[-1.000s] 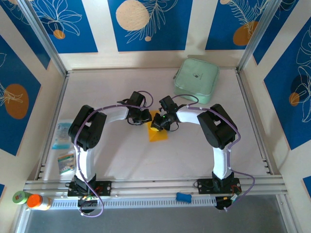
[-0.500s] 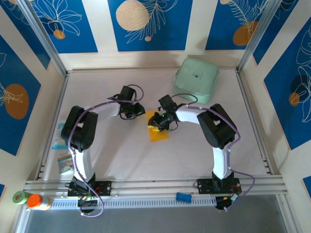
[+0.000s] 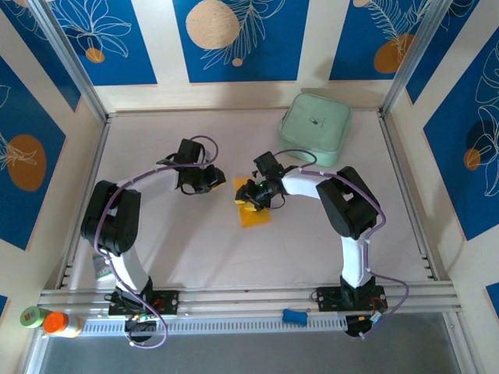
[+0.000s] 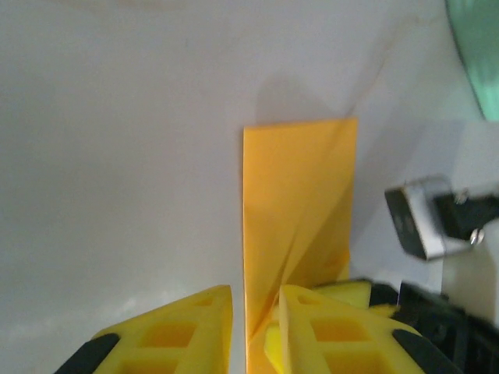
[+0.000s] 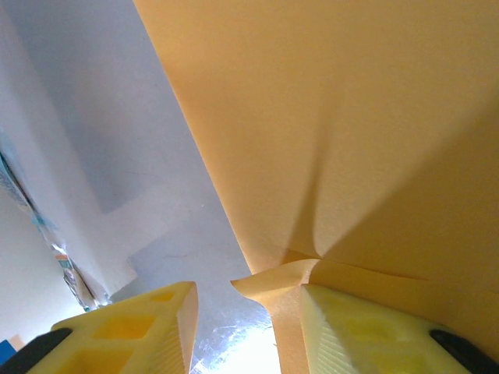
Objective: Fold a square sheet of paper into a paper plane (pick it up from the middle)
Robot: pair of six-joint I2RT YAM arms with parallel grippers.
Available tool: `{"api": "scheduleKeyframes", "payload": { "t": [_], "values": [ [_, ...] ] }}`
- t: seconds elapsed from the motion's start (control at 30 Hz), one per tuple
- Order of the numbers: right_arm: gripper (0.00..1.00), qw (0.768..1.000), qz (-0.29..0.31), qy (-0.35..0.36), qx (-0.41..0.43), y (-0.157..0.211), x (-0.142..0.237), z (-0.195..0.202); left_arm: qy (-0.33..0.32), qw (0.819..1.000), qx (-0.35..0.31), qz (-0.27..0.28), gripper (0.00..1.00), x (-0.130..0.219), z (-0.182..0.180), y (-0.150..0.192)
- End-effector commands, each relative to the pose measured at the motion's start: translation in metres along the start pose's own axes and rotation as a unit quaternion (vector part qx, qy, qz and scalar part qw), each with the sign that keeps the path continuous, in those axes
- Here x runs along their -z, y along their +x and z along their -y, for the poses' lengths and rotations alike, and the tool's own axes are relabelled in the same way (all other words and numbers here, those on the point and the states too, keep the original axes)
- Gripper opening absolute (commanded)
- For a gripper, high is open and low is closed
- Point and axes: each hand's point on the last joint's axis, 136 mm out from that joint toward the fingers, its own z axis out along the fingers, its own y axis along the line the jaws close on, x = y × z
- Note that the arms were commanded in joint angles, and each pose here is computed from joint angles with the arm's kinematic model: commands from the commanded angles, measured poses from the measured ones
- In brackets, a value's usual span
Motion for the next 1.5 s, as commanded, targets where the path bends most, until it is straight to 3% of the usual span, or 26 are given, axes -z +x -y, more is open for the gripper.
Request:
{"api": "scheduleKeyframes", "payload": {
  "t": [0.0, 0.43, 0.97, 1.47],
  "values": [
    [0.39, 0.999, -0.010, 0.046, -0.016, 0.006, -0.007, 0.035, 0.033, 0.999, 0.007, -0.021, 0.22, 0.004, 0.008, 0.019],
    [0.30, 0.999, -0.012, 0.030, -0.001, 0.006, -0.003, 0.047, 0.038, 0.997, 0.020, -0.059, 0.20, -0.006, 0.000, 0.050],
    [0.02, 0.998, -0.021, 0.057, -0.018, 0.009, -0.005, 0.068, 0.047, 0.996, 0.005, -0.081, 0.13, -0.030, 0.028, 0.074],
    [0.00, 0.997, -0.022, 0.062, -0.030, 0.011, -0.007, 0.070, 0.005, 0.998, 0.020, -0.059, 0.00, -0.058, 0.027, 0.066]
  ]
}}
